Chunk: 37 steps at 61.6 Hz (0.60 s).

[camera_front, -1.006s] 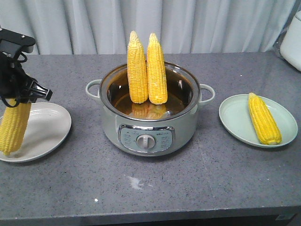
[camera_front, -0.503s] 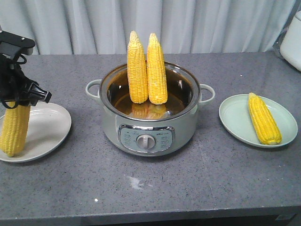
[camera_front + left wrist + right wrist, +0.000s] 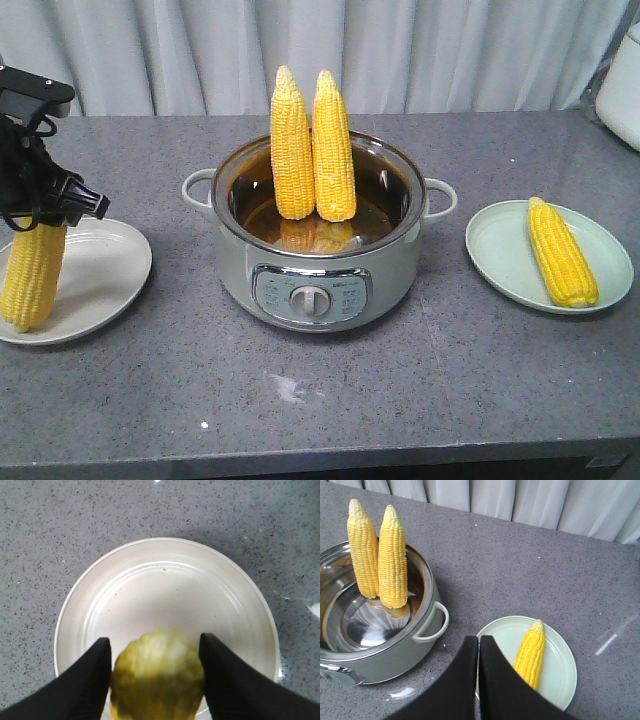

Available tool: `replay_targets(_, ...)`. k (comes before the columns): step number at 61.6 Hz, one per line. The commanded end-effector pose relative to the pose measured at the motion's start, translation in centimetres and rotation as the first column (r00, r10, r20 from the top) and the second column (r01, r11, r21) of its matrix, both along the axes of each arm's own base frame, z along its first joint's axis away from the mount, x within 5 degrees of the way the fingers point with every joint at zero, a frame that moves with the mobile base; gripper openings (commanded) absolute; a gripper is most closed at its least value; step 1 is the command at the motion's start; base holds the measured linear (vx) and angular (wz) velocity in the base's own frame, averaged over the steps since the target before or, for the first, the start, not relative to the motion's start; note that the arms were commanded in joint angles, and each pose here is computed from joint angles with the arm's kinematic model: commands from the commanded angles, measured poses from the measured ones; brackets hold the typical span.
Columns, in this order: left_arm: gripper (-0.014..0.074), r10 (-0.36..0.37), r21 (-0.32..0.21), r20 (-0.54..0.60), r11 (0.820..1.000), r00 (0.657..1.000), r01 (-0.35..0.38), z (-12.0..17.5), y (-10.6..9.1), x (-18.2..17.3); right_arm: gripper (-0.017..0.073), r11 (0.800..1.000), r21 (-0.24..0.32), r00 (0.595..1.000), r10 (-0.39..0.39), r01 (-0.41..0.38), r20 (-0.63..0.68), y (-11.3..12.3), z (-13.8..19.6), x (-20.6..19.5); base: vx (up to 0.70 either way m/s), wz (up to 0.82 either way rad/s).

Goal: Distribute corn equally
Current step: 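Open the left gripper to lay the cob flat on the cream plate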

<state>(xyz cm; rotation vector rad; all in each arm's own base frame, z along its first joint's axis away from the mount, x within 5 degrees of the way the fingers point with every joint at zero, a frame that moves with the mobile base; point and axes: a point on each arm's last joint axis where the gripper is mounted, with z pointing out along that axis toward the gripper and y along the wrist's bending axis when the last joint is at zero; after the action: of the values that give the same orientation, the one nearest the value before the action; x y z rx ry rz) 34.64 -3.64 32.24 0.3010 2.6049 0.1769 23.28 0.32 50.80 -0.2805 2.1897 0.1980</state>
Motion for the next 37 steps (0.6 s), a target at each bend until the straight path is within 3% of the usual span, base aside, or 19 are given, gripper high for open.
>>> replay_targets(1,0.043,0.009,-0.014,0.088,1.0,0.996,-0.008,2.25,0.12,-0.39,-0.0008,1.0,0.011,0.996,-0.003,0.002,0.088,0.13,1.42,-0.74,0.0,0.0)
replay_targets(11,0.0483,0.017,-0.018,0.084,1.0,0.996,-0.016,2.22,0.13,-0.43,-0.0008,1.0,0.011,0.996,-0.003,0.002,0.088,0.13,1.42,-0.74,0.0,0.0)
replay_targets(37,0.0484,0.018,-0.018,0.088,1.0,0.996,-0.016,2.42,0.15,-0.57,-0.0008,1.0,0.011,0.996,-0.003,0.002,0.088,0.13,1.42,-0.74,0.0,0.0)
